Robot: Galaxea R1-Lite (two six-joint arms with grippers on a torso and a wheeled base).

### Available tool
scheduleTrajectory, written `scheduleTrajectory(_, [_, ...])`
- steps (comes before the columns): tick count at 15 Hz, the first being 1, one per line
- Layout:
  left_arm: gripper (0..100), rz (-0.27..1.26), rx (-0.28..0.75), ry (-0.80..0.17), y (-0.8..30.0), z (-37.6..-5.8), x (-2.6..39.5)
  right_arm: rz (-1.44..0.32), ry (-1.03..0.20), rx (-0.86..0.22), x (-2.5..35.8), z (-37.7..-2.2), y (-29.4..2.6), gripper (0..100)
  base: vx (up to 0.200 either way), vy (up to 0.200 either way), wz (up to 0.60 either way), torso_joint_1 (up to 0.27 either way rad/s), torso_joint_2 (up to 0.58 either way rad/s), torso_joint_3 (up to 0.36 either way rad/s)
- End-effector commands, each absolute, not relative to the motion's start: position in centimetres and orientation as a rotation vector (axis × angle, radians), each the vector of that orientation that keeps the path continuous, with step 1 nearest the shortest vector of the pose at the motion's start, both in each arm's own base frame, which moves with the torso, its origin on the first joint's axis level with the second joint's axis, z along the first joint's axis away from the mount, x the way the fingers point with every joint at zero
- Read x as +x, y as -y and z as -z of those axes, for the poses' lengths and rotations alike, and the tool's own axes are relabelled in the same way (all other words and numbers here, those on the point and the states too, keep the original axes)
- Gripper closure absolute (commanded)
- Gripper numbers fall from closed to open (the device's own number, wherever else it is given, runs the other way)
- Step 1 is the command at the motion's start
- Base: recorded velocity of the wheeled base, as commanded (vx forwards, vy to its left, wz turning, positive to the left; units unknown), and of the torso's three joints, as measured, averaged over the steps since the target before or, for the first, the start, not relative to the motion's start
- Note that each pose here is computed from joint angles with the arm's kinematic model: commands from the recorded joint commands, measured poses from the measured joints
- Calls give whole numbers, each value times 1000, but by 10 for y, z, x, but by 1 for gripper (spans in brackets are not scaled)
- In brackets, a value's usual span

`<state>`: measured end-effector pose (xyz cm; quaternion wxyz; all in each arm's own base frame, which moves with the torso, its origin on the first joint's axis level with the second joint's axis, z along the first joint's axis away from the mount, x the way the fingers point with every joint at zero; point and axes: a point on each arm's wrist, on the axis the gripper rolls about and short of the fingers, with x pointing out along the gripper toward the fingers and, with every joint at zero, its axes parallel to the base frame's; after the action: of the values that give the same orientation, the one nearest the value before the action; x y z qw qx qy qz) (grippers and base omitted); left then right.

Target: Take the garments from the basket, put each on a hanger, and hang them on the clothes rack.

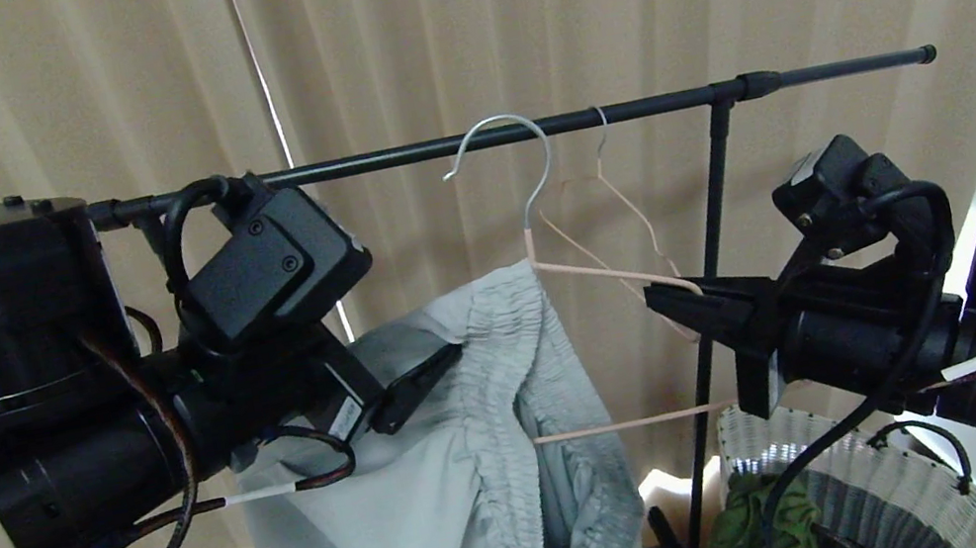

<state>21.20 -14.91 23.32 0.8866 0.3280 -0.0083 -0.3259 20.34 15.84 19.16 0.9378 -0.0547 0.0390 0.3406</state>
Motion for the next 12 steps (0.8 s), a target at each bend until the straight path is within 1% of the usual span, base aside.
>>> scheduleTrajectory(1, [0, 685, 686, 3, 151, -229, 215, -717, -81, -111, 203, -189, -159, 100, 0, 0, 0, 0, 0, 0])
scheduleTrajectory(3, [0, 700, 683, 6, 151, -229, 214, -732, -77, -109, 203, -190, -160, 100, 0, 0, 0, 0, 0, 0])
scheduleTrajectory(4, [100, 700, 683, 6, 151, -229, 214, -732, -77, -109, 203, -190, -160, 100, 0, 0, 0, 0, 0, 0])
scheduleTrajectory(12, [100, 692, 682, -5, 147, -226, 215, -733, -54, -100, 203, -192, -160, 100, 0, 0, 0, 0, 0, 0])
